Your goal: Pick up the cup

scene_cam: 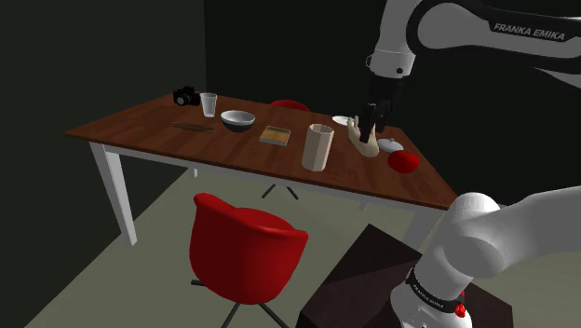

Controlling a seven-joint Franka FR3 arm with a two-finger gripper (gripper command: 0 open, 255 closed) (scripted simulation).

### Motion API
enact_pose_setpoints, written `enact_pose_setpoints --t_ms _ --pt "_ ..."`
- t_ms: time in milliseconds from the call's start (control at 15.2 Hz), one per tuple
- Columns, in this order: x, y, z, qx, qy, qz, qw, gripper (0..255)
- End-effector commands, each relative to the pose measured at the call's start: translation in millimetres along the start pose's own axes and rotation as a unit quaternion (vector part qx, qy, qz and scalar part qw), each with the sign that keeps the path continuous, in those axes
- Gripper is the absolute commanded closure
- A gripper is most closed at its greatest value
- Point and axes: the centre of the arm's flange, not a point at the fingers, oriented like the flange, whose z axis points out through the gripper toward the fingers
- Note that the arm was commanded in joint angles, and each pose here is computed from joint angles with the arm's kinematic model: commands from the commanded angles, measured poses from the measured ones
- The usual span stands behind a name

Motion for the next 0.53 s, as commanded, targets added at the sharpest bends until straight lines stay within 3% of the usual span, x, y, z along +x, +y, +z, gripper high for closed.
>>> enact_pose_setpoints --t_ms 0,462 --pt "0.0 0.0 0.0 0.0 0.0 0.0 1.0 0" --pt "74.9 41.2 33.5 0.012 0.008 0.007 0.9999 0"
